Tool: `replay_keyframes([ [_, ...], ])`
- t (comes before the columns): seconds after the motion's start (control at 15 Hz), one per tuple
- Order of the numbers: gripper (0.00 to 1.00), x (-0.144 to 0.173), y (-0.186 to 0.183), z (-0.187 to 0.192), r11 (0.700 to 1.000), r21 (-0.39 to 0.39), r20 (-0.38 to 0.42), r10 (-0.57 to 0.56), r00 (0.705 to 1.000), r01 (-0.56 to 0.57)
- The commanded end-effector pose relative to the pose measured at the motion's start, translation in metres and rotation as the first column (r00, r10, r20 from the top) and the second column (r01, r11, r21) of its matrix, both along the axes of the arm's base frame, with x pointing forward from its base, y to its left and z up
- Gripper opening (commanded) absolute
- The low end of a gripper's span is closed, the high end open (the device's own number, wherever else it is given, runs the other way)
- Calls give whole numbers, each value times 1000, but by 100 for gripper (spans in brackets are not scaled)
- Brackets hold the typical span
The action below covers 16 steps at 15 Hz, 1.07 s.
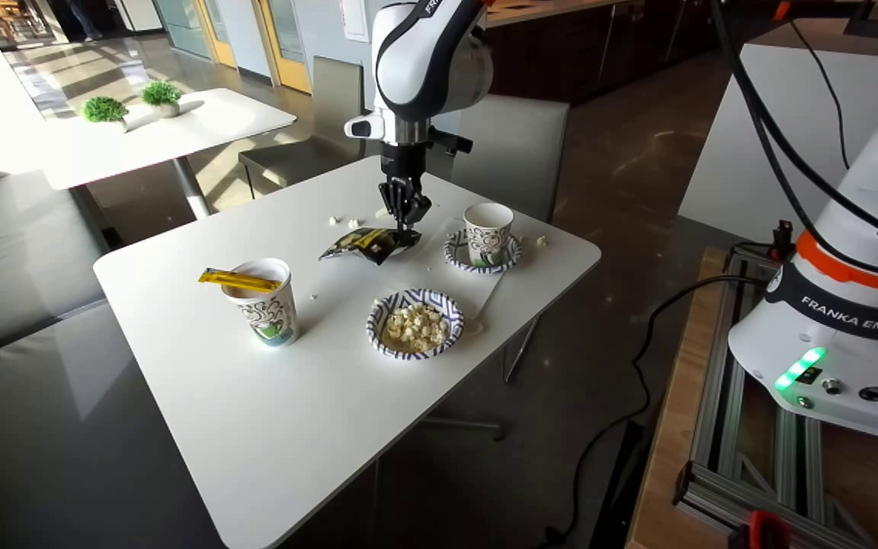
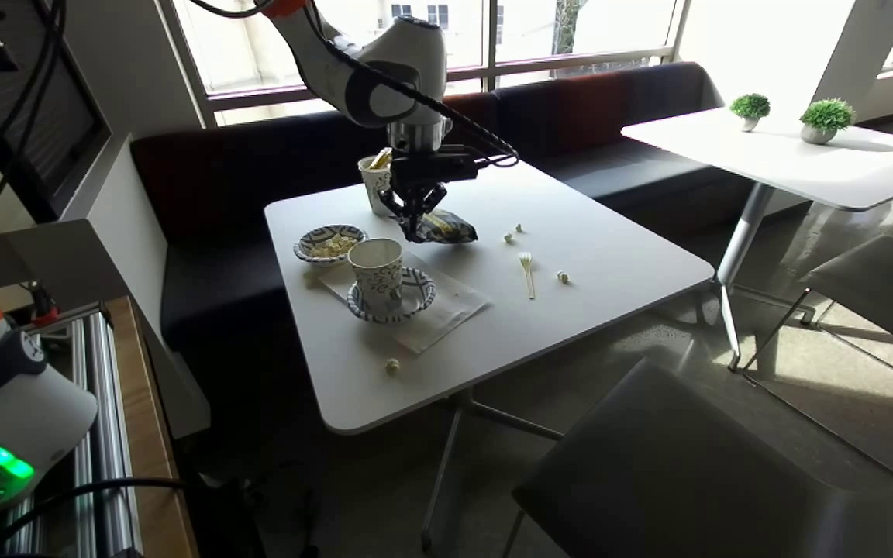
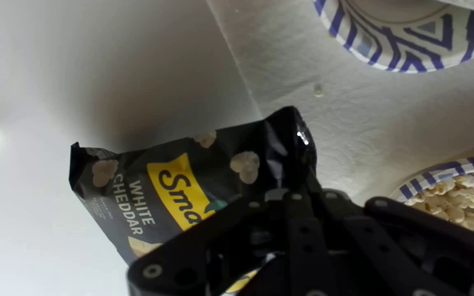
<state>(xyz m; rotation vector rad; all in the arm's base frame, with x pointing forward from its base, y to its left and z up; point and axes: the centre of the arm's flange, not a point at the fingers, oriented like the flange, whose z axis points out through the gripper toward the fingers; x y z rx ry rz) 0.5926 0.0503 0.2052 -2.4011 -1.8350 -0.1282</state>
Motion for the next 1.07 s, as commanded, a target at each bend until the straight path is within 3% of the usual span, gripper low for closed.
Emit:
replay_keyframes([
  [0.0,0,-3,-13,-7,995,-59,61,78,995,-75],
  [0.33,0,-10,0,7,988,-107,44,120,992,-114],
  [0.53,0,-16,25,32,975,-174,93,158,983,-140],
  [0.73,0,-22,50,75,938,-295,188,244,951,-182],
  [1.0,0,-31,65,126,879,-437,318,347,882,-189],
])
